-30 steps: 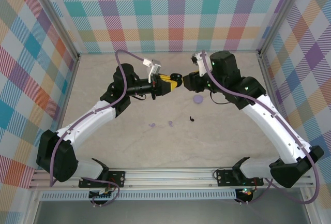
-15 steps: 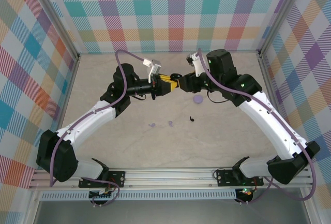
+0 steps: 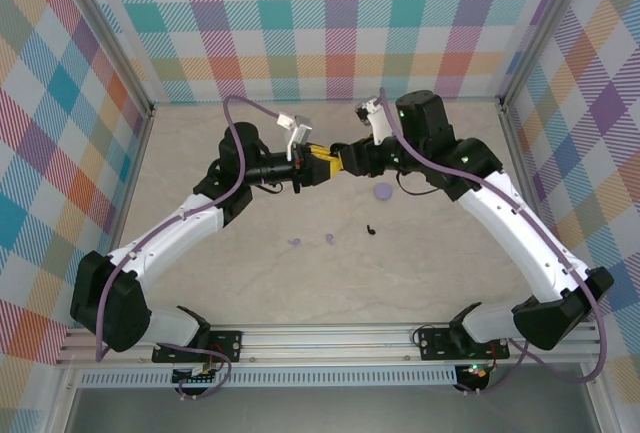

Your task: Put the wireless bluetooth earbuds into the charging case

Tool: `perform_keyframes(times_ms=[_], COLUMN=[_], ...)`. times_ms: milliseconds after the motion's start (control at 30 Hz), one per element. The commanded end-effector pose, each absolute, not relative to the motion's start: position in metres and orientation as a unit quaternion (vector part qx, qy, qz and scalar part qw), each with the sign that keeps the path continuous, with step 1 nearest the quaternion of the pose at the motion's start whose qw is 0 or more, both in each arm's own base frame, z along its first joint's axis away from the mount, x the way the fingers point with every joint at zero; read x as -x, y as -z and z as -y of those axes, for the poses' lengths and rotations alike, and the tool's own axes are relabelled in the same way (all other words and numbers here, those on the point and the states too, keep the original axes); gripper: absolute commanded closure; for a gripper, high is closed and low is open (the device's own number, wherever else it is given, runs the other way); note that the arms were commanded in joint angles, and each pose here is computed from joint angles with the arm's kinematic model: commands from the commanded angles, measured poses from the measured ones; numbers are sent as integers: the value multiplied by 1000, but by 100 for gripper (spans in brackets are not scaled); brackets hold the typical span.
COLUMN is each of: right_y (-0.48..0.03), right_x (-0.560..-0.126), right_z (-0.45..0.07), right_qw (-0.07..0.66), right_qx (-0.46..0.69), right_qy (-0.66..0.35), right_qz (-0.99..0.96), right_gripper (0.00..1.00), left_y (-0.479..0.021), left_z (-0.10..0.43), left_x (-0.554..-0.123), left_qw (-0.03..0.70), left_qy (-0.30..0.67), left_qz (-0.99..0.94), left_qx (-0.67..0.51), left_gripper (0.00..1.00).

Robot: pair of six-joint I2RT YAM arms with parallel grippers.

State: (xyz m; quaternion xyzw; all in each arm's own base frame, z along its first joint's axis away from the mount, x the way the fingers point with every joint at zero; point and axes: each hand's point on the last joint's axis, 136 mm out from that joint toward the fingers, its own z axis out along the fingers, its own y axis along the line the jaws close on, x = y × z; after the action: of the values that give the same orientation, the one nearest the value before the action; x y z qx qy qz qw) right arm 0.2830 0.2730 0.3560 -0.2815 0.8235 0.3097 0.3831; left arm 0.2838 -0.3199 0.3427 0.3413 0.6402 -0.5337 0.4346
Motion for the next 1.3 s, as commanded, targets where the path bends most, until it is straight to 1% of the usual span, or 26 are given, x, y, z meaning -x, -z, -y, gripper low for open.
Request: perform_keyframes(times_ms=[0,200,300,367,533,633,700,800,933,1267], right_y=[-366,-368,-373,-378,-381,-372,-362,-341,-302,-198], right_x=[-282,-280,-280,-280,-288,-294,-293,-292,-287,-272], right_z=[-277,-278,-274,-269,-240,-216,-205,-189,-177,-188], right_qw=[388,380,393,409,443,443,433,409,348,183], right_qx=[293,298,292,285,236,198,185,170,156,161], right_qy=[-319,-321,-318,-312,-265,-239,-232,-208,-193,-204], right_qz=[-814,-815,-812,-809,-823,-841,-851,-872,-904,-948], right_gripper=[61,59,55,54,54,53,50,49,48,48], left_y=[-365,-363,-361,-358,-351,-349,-349,-353,-357,-370], left_z=[324,326,325,325,322,318,316,314,313,309], left_x=[-270,-268,-273,-277,-283,-287,-287,-284,-279,-267], left_qw=[446,443,448,448,447,449,449,450,454,463], left_qy=[541,535,529,524,515,510,510,512,512,514], left_qz=[-607,-609,-617,-624,-637,-642,-643,-638,-631,-614], left_qx=[-374,-383,-373,-368,-360,-355,-354,-358,-365,-382], left_gripper=[91,91,91,91,92,92,92,92,92,92])
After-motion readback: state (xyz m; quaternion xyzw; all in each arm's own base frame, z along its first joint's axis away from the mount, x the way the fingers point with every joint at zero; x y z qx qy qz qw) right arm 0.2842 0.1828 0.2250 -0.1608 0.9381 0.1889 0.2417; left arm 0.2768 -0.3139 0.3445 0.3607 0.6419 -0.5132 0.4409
